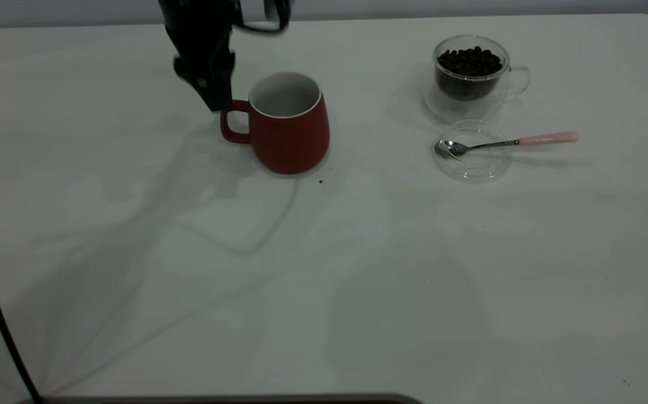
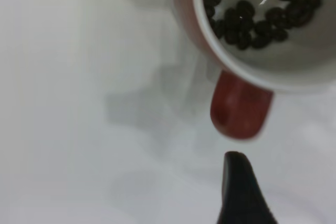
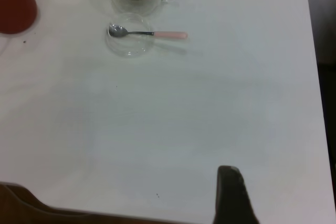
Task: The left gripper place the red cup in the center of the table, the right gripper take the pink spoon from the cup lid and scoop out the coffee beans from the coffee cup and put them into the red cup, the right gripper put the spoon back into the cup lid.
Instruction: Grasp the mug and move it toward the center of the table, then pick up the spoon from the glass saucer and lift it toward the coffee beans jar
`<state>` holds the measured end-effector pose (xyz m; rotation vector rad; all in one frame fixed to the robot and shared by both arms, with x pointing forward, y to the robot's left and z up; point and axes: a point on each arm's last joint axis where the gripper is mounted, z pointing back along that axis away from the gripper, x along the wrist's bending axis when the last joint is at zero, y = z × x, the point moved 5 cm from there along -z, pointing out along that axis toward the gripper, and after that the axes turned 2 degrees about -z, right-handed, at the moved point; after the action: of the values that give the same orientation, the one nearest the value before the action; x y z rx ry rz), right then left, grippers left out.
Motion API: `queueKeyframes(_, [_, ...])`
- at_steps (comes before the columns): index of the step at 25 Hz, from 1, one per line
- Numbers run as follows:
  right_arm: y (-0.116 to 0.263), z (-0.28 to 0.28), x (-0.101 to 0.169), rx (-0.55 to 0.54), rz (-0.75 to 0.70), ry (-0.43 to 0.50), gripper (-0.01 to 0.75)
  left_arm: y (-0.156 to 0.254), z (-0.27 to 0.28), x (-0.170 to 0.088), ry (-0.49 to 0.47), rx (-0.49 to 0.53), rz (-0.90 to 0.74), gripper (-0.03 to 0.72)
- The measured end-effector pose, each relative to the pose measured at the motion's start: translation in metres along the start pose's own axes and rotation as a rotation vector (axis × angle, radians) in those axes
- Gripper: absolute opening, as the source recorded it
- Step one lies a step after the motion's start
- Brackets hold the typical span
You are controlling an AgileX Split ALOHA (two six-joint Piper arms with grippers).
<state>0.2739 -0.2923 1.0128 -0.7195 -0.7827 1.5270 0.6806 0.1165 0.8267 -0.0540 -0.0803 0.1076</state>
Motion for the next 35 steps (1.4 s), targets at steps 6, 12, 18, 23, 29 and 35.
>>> queueKeyframes(6, [0.0,0.0,0.0,0.0,0.0,0.0,0.502,0.004,0.086,-0.004,-0.048,-0.012,0.14,0.493])
queueKeyframes(12, [0.0,0.0,0.0,0.0,0.0,0.0,0.502,0.018,0.196,-0.032,-0.107,-0.063,0.358,0.493])
queueKeyframes(18, [0.0,0.0,0.0,0.0,0.0,0.0,0.502,0.031,0.279,-0.053,-0.253,-0.2,0.565,0.493])
queueKeyframes(23, [0.0,0.0,0.0,0.0,0.0,0.0,0.502,0.049,0.316,-0.087,-0.296,-0.27,0.672,0.493])
queueKeyframes(29, [0.0,0.0,0.0,0.0,0.0,0.0,0.502,0.084,0.31,-0.15,-0.25,-0.245,0.773,0.493])
queueKeyframes(35, [0.0,0.0,0.0,0.0,0.0,0.0,0.502,0.12,0.271,-0.222,-0.152,-0.188,0.897,0.493])
